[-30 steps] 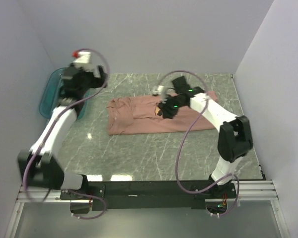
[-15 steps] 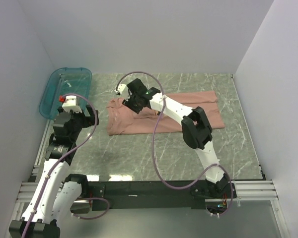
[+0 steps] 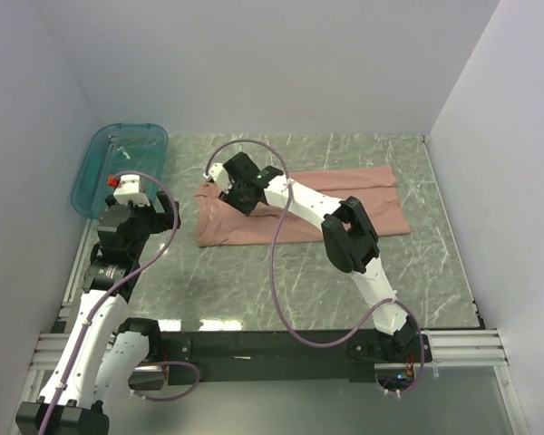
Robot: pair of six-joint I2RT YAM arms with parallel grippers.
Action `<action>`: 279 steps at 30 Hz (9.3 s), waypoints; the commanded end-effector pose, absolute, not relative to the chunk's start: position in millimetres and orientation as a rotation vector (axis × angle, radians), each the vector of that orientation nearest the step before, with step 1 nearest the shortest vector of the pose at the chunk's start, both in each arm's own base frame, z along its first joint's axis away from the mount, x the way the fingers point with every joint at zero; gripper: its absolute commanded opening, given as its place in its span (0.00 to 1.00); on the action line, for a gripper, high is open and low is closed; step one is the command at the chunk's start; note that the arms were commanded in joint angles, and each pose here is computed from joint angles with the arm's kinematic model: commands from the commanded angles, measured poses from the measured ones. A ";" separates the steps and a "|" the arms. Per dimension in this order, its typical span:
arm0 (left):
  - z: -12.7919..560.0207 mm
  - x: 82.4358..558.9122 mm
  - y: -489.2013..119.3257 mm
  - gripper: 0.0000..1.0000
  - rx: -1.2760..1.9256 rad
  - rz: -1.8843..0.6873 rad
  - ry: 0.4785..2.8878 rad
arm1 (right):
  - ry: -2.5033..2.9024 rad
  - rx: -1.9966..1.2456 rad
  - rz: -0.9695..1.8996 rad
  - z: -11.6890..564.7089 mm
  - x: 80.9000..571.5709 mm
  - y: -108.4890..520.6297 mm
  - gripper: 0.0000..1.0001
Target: Fold and stack the t-shirts
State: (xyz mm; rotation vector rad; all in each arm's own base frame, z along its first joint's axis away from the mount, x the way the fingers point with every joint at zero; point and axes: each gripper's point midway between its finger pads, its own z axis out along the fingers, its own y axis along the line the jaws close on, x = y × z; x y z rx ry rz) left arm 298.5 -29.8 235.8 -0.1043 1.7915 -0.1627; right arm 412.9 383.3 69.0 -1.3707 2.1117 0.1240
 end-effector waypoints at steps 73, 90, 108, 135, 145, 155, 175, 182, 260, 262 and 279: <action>184.6 313.1 -87.2 0.99 -0.420 -0.647 1.990 | 1.699 -1.752 0.513 134.5 325.9 235.0 0.67; 56.4 315.6 -104.2 0.74 -1.099 -0.546 2.158 | 1.834 -1.669 0.509 105.8 290.4 210.4 0.66; 20.6 314.7 -75.2 0.26 -1.170 -0.270 2.208 | 1.886 -1.640 0.498 100.1 294.1 196.7 0.65; 110.9 323.0 -91.6 0.65 -0.691 -0.591 2.064 | 2.015 -1.464 0.267 98.8 336.4 145.6 0.64; 99.2 285.2 -101.8 0.67 -0.741 -0.723 2.080 | 1.849 -1.628 0.062 81.0 315.9 90.7 0.64; 92.7 281.2 -99.0 0.67 -0.766 -0.720 2.069 | 1.941 -1.676 -0.076 36.6 343.0 77.4 0.56; 72.7 278.3 -90.3 0.68 -0.885 -0.657 2.111 | 2.059 -1.886 -0.024 13.6 279.4 59.3 0.00; 59.6 272.5 -96.2 0.68 -1.012 -0.719 2.123 | 2.082 -1.885 -0.014 16.2 223.2 46.8 0.02; 235.4 289.9 -52.8 0.98 -0.403 -0.458 1.847 | 2.608 -0.488 0.786 29.6 511.2 286.5 0.65; 234.3 290.0 -53.2 0.98 -0.406 -0.461 1.850 | 2.600 -0.499 0.787 31.4 511.2 287.5 0.60; 207.3 292.9 -97.5 0.99 -0.304 -0.711 1.975 | 2.483 -0.114 0.717 72.5 577.1 214.4 0.00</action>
